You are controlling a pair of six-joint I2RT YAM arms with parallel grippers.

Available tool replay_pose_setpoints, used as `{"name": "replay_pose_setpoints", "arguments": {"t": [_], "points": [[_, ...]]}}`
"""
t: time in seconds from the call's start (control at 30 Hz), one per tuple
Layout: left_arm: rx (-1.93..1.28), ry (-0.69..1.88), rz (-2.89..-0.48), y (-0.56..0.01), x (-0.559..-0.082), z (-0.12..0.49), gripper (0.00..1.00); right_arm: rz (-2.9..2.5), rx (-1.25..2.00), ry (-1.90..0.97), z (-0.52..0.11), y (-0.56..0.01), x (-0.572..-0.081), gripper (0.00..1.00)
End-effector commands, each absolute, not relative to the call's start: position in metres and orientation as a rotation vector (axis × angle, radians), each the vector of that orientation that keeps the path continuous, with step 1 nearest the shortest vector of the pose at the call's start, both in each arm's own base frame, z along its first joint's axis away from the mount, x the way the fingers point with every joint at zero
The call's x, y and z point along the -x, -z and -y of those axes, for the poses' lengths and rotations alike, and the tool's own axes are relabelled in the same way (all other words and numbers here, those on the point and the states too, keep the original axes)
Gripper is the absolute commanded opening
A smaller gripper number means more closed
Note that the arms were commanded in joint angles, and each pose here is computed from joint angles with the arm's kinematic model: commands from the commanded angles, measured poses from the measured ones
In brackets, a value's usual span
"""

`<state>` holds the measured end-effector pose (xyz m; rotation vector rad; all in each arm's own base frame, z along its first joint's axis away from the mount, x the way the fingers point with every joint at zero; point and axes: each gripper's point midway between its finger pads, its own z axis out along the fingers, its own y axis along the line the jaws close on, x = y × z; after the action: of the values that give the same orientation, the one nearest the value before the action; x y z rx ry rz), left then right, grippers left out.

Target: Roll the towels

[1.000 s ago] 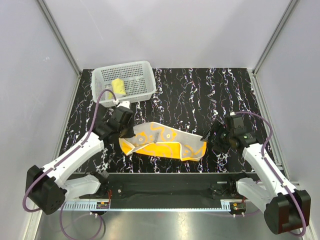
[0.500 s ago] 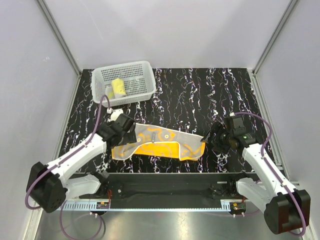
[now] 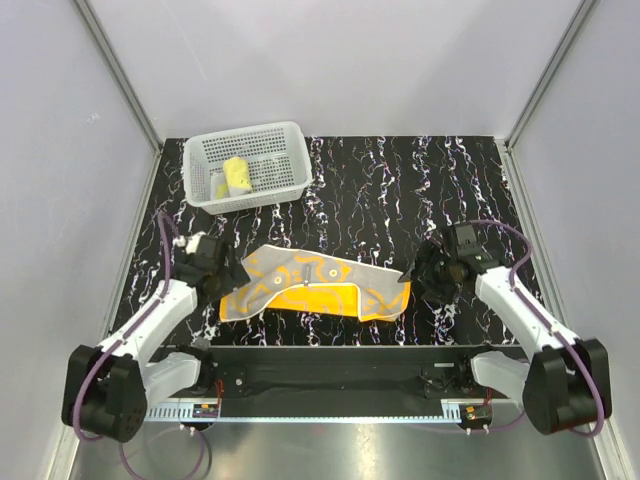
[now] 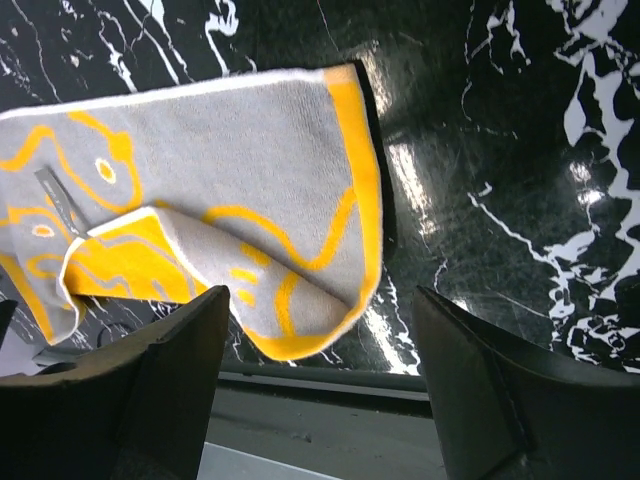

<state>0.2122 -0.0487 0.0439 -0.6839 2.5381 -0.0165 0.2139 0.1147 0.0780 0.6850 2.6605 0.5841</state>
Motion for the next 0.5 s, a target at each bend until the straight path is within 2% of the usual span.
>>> {"name": "replay_pose_setpoints", "arguments": {"t": [0.0, 0.07, 0.2, 0.43, 0.47], "points": [[0.685, 0.117, -2.405, -0.066, -0.257, 0.04, 0.98, -2.634, -0.676, -0.523, -0.112, -0.081, -0.24, 0.8], [0.737, 0.186, -2.358, -0.061, -0.275, 0.032, 0.97, -2.668, -0.703, -0.549, -0.117, -0.07, -0.237, 0.8], [0.786, 0.507, -2.323, -0.051, -0.293, 0.046, 0.95, -2.683, -0.755, -0.566, -0.122, -0.052, -0.241, 0.79], [0.697, 0.741, -2.321, -0.04, -0.309, 0.076, 0.91, -2.704, -0.772, -0.507, -0.118, -0.036, -0.25, 0.76], [0.697, 0.751, -2.324, -0.036, -0.31, 0.077, 0.88, -2.705, -0.77, -0.508, -0.119, -0.035, -0.252, 0.75]]}}
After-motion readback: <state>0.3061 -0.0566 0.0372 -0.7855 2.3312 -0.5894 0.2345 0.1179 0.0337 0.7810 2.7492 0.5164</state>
